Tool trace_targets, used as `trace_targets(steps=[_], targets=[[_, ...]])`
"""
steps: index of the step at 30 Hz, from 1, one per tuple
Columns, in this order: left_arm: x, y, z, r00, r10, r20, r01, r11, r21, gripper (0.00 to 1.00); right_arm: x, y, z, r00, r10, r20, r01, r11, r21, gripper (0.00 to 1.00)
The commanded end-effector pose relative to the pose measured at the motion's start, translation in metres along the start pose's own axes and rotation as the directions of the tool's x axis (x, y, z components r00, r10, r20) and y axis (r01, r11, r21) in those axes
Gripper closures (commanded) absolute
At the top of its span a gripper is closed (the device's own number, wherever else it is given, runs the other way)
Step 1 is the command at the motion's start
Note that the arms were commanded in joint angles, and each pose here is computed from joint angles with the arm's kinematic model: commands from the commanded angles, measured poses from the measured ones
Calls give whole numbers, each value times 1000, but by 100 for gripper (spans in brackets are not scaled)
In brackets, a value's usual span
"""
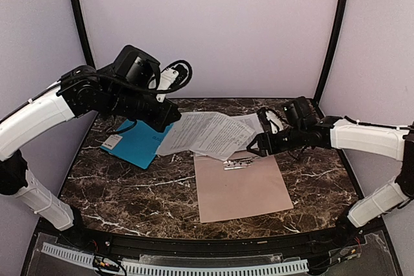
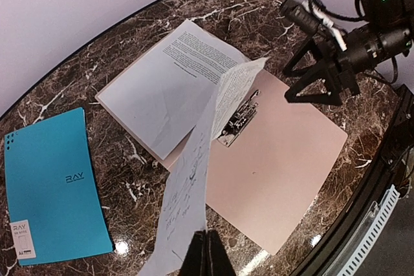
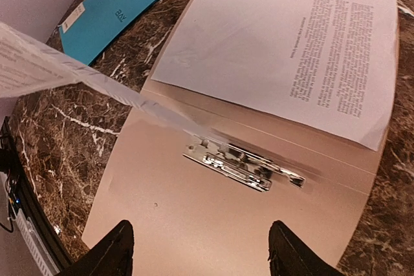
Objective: Put the files into the folder
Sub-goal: Place the file on the spring clip of the folder.
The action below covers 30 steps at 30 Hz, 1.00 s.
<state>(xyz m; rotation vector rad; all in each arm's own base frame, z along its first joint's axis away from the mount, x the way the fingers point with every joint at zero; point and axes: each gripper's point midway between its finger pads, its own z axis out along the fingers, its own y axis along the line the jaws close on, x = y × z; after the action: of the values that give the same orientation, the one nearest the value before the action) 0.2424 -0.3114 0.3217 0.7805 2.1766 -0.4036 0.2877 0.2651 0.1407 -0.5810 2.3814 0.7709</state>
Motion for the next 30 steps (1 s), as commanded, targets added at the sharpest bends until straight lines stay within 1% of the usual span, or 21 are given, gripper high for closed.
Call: trace_targets(steps=[1,3,5,8,9,10,11,15,18,19,20,21,24,26,30], targets=[[8,-8,19,999,-45,-21,46,998,35,99,12,-40,-30,995,96,14,-97,987,131,31],[11,-16,27,997,-64,-31,66,995,73,99,10,-41,-41,995,93,42,-97,987,126,30],[11,-29,31,996,-84,-31,88,986,144,99,8,-40,-44,995,86,46,-91,989,117,29],[8,-54,28,993,-110,-39,116,950,289,99,9,-43,-42,996,85,34,-89,988,128,29],[2,-60,26,993,-118,-22,119,940,320,99,9,-45,-41,996,86,33,-90,987,135,29],[-3,-70,23,992,-126,-16,122,917,379,99,9,-47,-40,995,94,32,-97,985,143,29],[-5,-76,22,992,-128,-16,123,905,408,99,8,-50,-40,994,103,34,-107,983,151,29],[-22,-107,12,991,-135,-8,116,818,563,99,-2,-62,-44,987,152,51,-159,972,171,29],[-42,-132,-7,991,-133,22,83,735,673,99,-10,-70,-52,981,180,72,-191,964,184,28],[-45,-139,-11,991,-130,15,82,708,702,99,-13,-73,-55,979,187,81,-199,963,183,28],[-53,-143,-16,990,-135,37,68,691,719,99,-15,-74,-59,977,193,87,-206,962,181,28],[-55,-147,-22,990,-138,35,67,670,739,99,-17,-76,-63,976,197,98,-212,961,179,28],[-65,-151,-34,986,-152,63,50,642,765,99,-23,-82,-76,972,202,118,-222,955,195,27],[-65,-150,-36,985,-161,67,53,641,765,99,-26,-85,-84,971,200,128,-224,953,206,27],[-57,-141,-26,978,-200,54,95,666,740,99,-29,-88,-95,971,196,139,-224,949,222,27]])
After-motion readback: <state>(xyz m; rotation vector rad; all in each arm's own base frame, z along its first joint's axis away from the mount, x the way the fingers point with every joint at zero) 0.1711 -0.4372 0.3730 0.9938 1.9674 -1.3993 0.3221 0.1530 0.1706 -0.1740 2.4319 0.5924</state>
